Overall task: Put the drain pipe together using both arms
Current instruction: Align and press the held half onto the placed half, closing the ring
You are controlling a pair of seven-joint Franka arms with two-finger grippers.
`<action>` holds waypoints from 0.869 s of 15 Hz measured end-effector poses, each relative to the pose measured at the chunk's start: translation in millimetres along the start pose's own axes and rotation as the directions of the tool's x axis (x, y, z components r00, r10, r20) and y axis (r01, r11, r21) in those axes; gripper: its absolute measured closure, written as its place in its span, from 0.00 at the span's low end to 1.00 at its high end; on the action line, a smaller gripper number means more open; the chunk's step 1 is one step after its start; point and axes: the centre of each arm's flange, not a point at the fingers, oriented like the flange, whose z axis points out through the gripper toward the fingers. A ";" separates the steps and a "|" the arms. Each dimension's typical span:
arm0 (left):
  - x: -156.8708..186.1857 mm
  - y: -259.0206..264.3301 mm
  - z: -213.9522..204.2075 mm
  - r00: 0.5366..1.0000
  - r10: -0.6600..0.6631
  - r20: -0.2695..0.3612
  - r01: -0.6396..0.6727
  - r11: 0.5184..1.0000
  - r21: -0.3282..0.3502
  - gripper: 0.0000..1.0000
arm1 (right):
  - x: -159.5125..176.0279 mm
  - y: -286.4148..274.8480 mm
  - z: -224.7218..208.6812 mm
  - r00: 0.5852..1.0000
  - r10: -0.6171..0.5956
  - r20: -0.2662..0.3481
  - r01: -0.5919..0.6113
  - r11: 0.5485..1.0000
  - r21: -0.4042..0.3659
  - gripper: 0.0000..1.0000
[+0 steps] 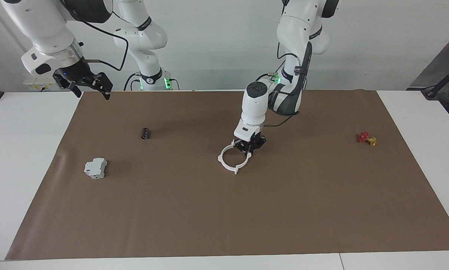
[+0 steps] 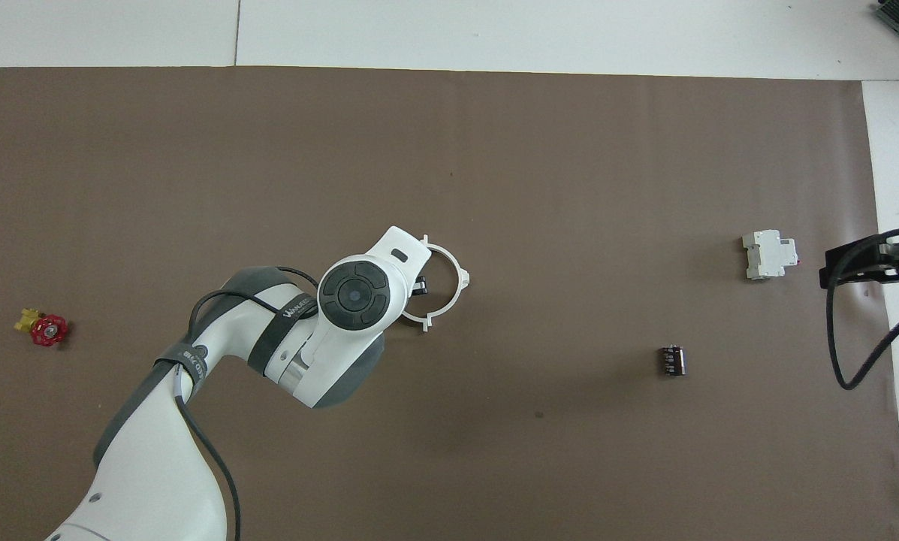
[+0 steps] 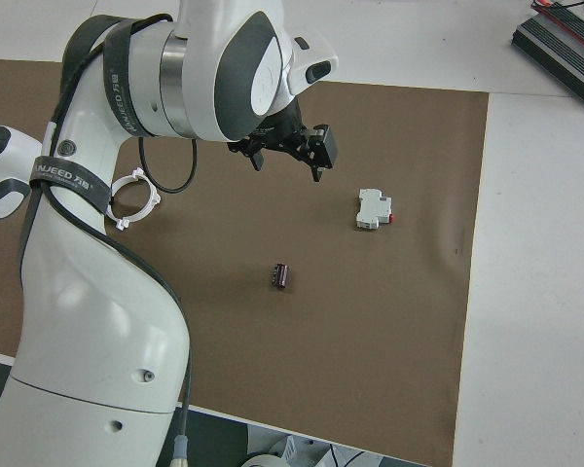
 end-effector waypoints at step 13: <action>0.0 0.0 0.1 1.000 -0.001 0.000 0.001 1.000 0.000 0.19 | 0.0 0.0 0.0 1.000 0.000 0.000 0.000 1.000 0.000 0.00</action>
